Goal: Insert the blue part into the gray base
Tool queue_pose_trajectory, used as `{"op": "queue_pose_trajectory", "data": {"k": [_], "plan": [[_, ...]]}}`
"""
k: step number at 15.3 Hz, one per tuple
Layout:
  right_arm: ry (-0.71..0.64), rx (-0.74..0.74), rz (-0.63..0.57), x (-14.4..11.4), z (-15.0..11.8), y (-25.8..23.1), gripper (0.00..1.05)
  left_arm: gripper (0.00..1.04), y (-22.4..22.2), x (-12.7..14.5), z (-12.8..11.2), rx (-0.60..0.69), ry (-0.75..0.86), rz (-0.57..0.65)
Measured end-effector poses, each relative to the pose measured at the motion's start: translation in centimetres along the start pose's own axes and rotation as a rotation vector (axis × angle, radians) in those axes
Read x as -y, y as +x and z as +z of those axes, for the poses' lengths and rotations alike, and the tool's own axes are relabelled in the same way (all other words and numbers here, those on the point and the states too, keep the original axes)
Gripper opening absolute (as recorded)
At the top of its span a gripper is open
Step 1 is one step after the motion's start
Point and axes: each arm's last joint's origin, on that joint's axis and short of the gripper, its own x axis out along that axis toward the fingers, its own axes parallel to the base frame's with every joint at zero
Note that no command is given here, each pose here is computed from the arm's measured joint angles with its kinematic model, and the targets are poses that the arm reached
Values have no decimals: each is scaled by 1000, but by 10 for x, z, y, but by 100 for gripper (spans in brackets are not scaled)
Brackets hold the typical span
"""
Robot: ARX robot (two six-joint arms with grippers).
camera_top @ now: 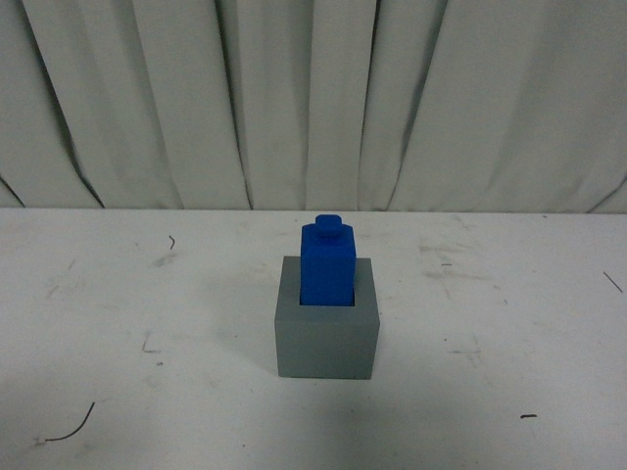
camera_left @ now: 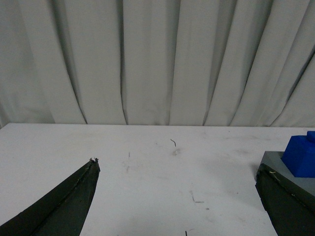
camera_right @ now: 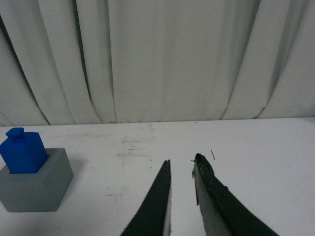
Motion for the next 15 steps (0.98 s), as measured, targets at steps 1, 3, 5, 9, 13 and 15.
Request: {"op": "queue_pose_trajectory", "data": {"k": [1, 3, 5, 9, 13, 15], "plan": [[0, 0, 0, 0, 0, 0, 25, 98, 0, 0, 0, 0, 0, 0], [0, 0, 0, 0, 0, 0, 48, 98, 0, 0, 0, 0, 0, 0], [0, 0, 0, 0, 0, 0, 74, 98, 0, 0, 0, 0, 0, 0], [3, 0, 0, 0, 0, 0, 98, 98, 0, 0, 0, 0, 0, 0], [3, 0, 0, 0, 0, 0, 98, 98, 0, 0, 0, 0, 0, 0], [3, 0, 0, 0, 0, 0, 98, 98, 0, 0, 0, 0, 0, 0]]}}
